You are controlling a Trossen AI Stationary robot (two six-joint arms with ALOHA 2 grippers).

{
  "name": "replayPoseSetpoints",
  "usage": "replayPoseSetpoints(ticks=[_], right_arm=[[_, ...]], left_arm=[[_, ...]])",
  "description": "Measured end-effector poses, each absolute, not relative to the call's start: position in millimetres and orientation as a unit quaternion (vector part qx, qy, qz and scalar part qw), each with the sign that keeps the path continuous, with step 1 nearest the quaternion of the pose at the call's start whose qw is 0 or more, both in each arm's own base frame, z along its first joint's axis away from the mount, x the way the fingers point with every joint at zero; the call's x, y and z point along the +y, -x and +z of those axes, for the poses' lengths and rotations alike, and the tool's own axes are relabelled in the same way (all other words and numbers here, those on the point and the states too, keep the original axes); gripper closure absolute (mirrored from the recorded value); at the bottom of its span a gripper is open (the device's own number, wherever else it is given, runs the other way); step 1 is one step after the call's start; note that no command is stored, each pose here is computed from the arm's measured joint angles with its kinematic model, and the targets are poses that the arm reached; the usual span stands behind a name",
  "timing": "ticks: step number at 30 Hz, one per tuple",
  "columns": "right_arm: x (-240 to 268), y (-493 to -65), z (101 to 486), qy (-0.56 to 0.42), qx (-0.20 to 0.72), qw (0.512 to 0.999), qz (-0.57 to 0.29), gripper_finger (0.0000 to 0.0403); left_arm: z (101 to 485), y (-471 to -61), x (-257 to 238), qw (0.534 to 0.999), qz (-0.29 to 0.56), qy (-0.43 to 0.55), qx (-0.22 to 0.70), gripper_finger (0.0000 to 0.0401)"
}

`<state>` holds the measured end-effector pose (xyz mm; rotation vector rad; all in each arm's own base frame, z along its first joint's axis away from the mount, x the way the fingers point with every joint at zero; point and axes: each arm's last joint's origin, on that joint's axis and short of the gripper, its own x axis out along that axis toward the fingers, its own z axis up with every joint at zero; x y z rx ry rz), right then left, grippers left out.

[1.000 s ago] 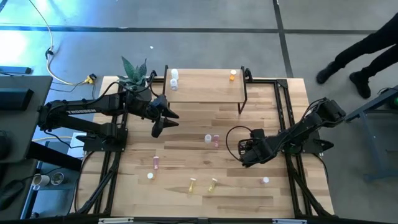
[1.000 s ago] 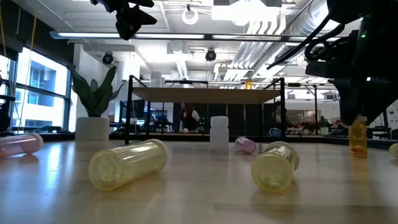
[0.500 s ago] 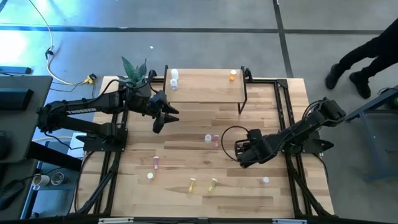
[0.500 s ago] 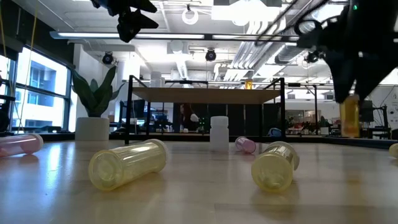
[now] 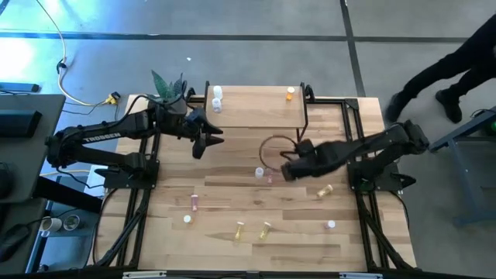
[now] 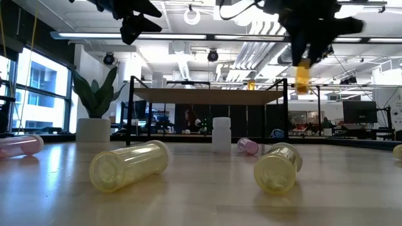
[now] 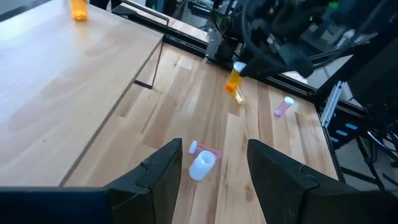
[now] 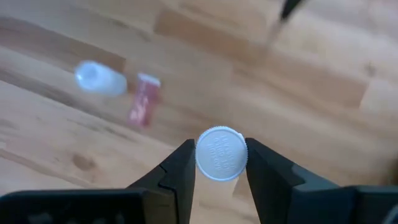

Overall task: Pick and place medicine bottles onto shelf by color
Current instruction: Put the right orange pill bottle aligned with the other orange pill bottle on the shelf

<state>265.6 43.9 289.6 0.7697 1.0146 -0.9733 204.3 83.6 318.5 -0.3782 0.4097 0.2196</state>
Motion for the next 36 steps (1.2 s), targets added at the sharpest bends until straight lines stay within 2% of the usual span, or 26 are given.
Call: replayPoseSetpoints(ticks=[12, 22, 28, 36], right_arm=[[-41.2, -277.0, 355.2, -0.234, 0.434, 0.776, -0.394, 0.0286], [-83.8, -268.4, 397.9, -0.154, 0.402, 0.819, -0.379, 0.0286], [-95.1, -257.7, 397.8, -0.131, 0.4, 0.823, -0.381, 0.0286], [-116.5, -251.8, 358.0, -0.167, 0.428, 0.819, -0.343, 0.0286]], left_arm=[[318.4, -202.0, 88.9, 0.954, 0.121, 0.189, 0.2, 0.0229], [318.4, -202.0, 88.9, 0.954, 0.121, 0.189, 0.2, 0.0229], [318.4, -202.0, 88.8, 0.954, 0.121, 0.19, 0.2, 0.0229], [318.4, -202.0, 89.0, 0.952, 0.125, 0.195, 0.199, 0.0229]])
